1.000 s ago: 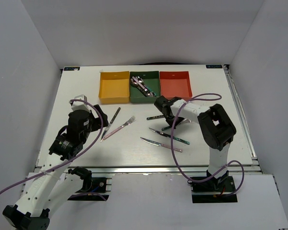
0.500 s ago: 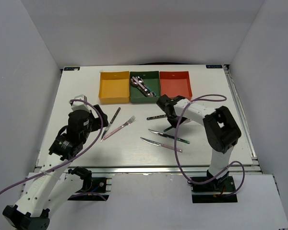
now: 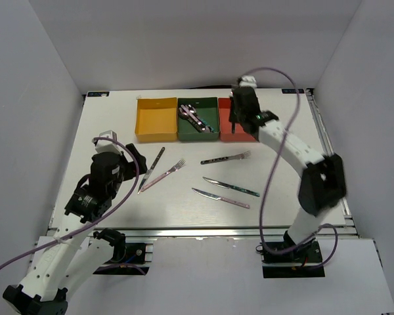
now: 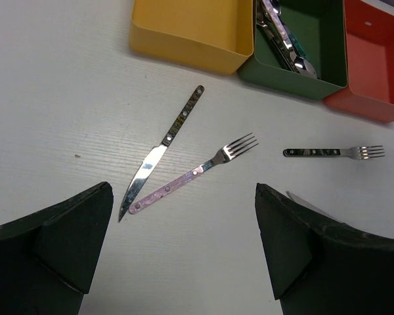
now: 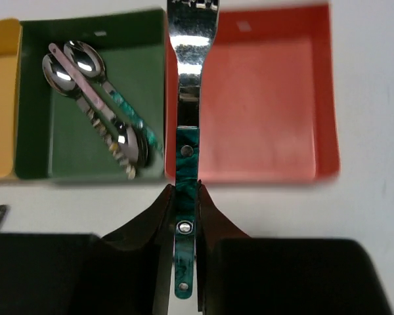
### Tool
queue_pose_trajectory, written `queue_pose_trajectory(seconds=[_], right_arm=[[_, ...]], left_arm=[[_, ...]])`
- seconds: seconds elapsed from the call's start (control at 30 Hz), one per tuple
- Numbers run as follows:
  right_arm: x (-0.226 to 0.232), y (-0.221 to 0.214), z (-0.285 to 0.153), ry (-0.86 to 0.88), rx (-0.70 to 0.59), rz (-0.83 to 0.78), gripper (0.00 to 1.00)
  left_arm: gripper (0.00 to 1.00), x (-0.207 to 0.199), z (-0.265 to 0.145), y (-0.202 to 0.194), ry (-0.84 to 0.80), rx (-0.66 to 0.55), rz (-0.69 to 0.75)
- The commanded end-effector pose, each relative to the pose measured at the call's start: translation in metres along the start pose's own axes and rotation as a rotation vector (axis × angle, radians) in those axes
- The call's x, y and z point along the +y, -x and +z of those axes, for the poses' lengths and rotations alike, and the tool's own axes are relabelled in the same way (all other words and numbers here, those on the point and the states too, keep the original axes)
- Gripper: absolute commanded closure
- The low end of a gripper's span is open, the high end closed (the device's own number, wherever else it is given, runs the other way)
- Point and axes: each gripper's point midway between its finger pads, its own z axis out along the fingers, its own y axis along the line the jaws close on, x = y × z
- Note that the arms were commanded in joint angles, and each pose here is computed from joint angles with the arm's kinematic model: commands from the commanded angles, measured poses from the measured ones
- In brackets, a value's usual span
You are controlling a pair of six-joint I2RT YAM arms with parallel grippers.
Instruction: Sort the eating utensils into containers
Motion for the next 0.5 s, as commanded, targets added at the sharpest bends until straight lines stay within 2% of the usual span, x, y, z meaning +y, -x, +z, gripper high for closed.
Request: queue_pose_trajectory(seconds=[0.0,0.07,0.17,0.27,0.3,0.47], right_arm=[[0.031,0.04,0.054,0.159,-0.031,-0.525,1.0],[0.037,0.063,0.078,0.177,-0.042,-0.657,1.0],[0.026,0.061,0.104,0.188,-0.023,-0.845,1.0],[0.011,0.052,0.13,0.171,0.022,-0.885,1.0],[0.006,0.064,0.132,0.17,0.01,-0.87,1.0],[-0.007,0.053,0.132,0.226,0.021,-0.863,1.0]], left_arm=[[0.02,0.0,0.003,-0.001,0.007,0.004,0.007],[0.02,0.001,0.004,-0.002,0.01,0.006,0.01],[0.02,0.0,0.004,-0.003,0.005,0.009,0.01],[0.02,0.0,0.007,-0.006,0.011,0.024,0.015],[0.02,-0.001,0.008,-0.007,0.01,0.029,0.018],[0.02,-0.002,0.013,-0.012,0.011,0.057,0.031]])
